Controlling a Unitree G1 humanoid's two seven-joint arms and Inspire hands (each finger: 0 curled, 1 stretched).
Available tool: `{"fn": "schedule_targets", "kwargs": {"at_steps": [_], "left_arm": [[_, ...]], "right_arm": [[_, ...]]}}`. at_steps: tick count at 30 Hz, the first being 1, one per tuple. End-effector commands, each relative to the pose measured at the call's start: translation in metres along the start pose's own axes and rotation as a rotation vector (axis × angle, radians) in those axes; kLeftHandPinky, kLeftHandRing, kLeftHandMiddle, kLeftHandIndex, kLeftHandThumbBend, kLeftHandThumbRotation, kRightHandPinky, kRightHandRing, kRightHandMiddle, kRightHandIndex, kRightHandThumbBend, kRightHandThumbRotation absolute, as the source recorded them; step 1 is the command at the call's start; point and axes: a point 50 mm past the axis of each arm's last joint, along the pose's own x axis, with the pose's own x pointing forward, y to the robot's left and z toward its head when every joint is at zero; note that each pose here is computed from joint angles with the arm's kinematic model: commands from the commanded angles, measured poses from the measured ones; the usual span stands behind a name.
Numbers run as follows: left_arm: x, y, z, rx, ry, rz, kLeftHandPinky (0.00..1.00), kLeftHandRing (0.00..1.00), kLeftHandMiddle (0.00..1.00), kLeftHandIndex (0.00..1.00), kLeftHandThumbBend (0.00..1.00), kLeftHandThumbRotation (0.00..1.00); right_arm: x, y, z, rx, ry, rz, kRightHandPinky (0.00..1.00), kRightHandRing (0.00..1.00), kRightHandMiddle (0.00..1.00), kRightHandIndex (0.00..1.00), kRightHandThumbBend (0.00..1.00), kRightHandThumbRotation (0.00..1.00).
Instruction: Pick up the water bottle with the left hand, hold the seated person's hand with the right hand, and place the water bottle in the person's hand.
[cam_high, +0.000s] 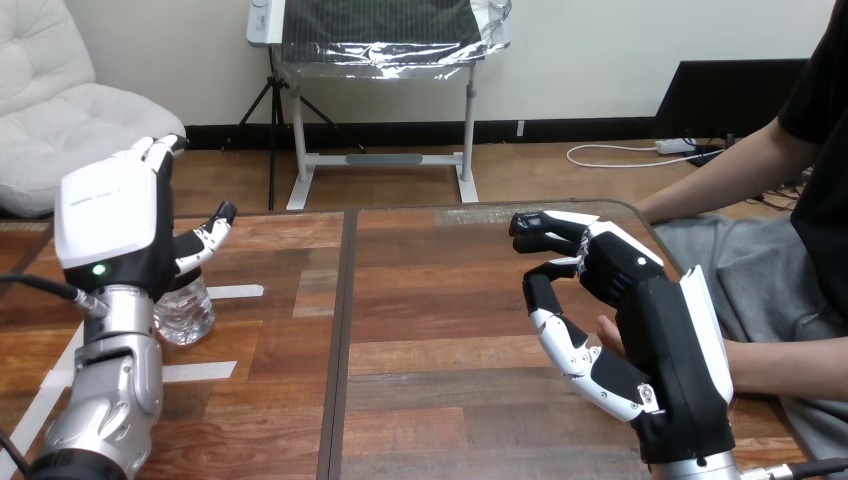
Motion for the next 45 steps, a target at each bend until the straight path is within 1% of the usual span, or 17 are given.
{"fn": "schedule_targets", "kwargs": {"at_steps": [1, 8, 9, 14, 21, 34, 39, 42, 45], "left_arm": [[0.021, 0.018, 0.006, 0.017, -0.031, 0.063, 0.77, 0.83, 0.86, 0.83, 0.49, 0.59], [0.020, 0.016, 0.005, 0.038, -0.022, 0.058, 0.78, 0.83, 0.86, 0.82, 0.50, 0.60], [0.020, 0.015, 0.004, 0.039, -0.014, 0.051, 0.78, 0.83, 0.86, 0.82, 0.50, 0.60], [0.019, 0.012, 0.003, 0.039, 0.003, 0.031, 0.77, 0.82, 0.85, 0.82, 0.50, 0.58], [0.018, 0.009, 0.001, 0.035, 0.016, 0.010, 0.75, 0.82, 0.84, 0.81, 0.51, 0.57], [0.019, 0.003, -0.001, 0.028, 0.079, -0.094, 0.74, 0.83, 0.86, 0.81, 0.50, 0.60], [0.019, 0.001, -0.002, 0.019, 0.098, -0.118, 0.71, 0.82, 0.86, 0.81, 0.51, 0.55], [0.018, -0.001, -0.004, 0.014, 0.110, -0.130, 0.69, 0.80, 0.85, 0.80, 0.52, 0.51], [0.018, -0.002, -0.005, 0.005, 0.122, -0.143, 0.67, 0.79, 0.85, 0.80, 0.52, 0.48]], "right_arm": [[0.015, -0.004, 0.009, -0.009, -0.080, -0.006, 0.56, 0.70, 0.74, 0.67, 0.29, 0.08], [0.015, -0.005, 0.010, -0.005, -0.078, -0.007, 0.56, 0.71, 0.75, 0.67, 0.29, 0.09], [0.014, -0.005, 0.010, -0.006, -0.078, -0.004, 0.57, 0.72, 0.75, 0.68, 0.29, 0.09], [0.014, -0.007, 0.010, -0.008, -0.078, 0.001, 0.57, 0.72, 0.76, 0.68, 0.29, 0.09], [0.014, -0.007, 0.011, -0.016, -0.083, 0.007, 0.57, 0.72, 0.76, 0.68, 0.29, 0.09], [0.015, -0.008, 0.011, -0.026, -0.083, 0.017, 0.58, 0.72, 0.75, 0.68, 0.29, 0.10], [0.015, -0.008, 0.011, -0.026, -0.080, 0.017, 0.57, 0.71, 0.74, 0.67, 0.30, 0.11], [0.015, -0.008, 0.011, -0.012, -0.082, 0.016, 0.57, 0.71, 0.74, 0.67, 0.30, 0.12], [0.016, -0.009, 0.012, -0.026, -0.089, 0.022, 0.57, 0.70, 0.74, 0.67, 0.30, 0.12]]}}
